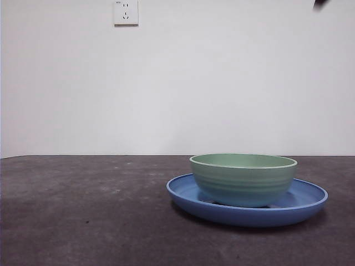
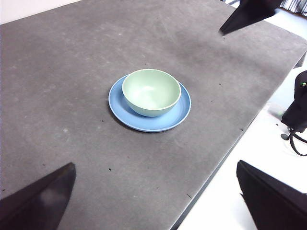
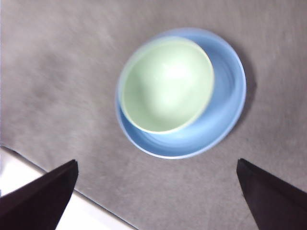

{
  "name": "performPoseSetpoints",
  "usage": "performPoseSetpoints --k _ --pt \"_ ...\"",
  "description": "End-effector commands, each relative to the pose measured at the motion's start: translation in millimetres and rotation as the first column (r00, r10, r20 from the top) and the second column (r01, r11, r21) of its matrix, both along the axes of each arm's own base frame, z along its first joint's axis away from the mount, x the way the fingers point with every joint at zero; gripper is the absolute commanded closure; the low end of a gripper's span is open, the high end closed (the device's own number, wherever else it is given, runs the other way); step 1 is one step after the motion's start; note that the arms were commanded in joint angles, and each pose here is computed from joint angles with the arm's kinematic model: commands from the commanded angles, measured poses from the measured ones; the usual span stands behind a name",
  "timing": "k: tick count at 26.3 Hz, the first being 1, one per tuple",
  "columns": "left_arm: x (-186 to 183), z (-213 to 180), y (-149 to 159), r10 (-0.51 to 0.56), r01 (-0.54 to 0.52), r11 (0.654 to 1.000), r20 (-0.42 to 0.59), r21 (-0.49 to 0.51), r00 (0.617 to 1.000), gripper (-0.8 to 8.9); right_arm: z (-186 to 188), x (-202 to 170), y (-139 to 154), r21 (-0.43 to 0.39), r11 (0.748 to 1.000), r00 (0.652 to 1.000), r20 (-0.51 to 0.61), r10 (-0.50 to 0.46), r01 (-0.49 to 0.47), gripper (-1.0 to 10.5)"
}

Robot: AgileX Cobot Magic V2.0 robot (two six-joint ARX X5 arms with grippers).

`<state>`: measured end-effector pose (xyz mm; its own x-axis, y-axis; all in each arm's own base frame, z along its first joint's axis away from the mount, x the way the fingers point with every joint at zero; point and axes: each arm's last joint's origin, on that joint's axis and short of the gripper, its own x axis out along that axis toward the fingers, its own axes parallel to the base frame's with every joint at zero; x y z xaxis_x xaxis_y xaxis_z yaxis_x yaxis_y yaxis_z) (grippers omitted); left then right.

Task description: Place the green bowl on the blue plate

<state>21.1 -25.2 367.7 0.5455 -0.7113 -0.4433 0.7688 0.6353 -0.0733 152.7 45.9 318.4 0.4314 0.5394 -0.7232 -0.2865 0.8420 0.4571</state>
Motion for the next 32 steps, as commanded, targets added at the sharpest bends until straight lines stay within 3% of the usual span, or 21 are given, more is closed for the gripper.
performPoseSetpoints --k 1,13,19,22,25,28,32 --pt "0 3 0 -0.004 0.004 1.0 0.015 -0.014 1.0 2.51 -8 21 0 -0.021 1.0 0.999 -0.042 -0.024 0.023 3.2" --pt "0 3 0 -0.004 0.004 1.0 0.015 -0.014 1.0 2.51 -70 102 -18 -0.076 0.994 0.978 -0.187 -0.087 0.074 3.8" --pt "0 3 0 -0.004 0.004 1.0 0.015 -0.014 1.0 2.51 -99 125 -25 0.004 0.997 0.964 -0.256 -0.071 0.074 4.6" --pt "0 3 0 -0.004 0.004 1.0 0.015 -0.014 1.0 2.51 -118 135 -26 0.0 0.999 0.956 -0.288 -0.052 0.054 4.7" --pt "0 3 0 -0.004 0.004 1.0 0.015 -0.014 1.0 2.51 -136 144 -25 0.01 0.999 0.945 -0.326 -0.033 0.039 5.9" --pt "0 3 0 -0.004 0.004 1.0 0.015 -0.014 1.0 2.51 -149 147 -22 0.09 0.996 0.937 -0.348 0.041 -0.01 6.7" --pt "0 3 0 -0.004 0.004 1.0 0.015 -0.014 1.0 2.51 -161 151 -22 0.087 0.996 0.926 -0.376 0.045 -0.013 6.9"
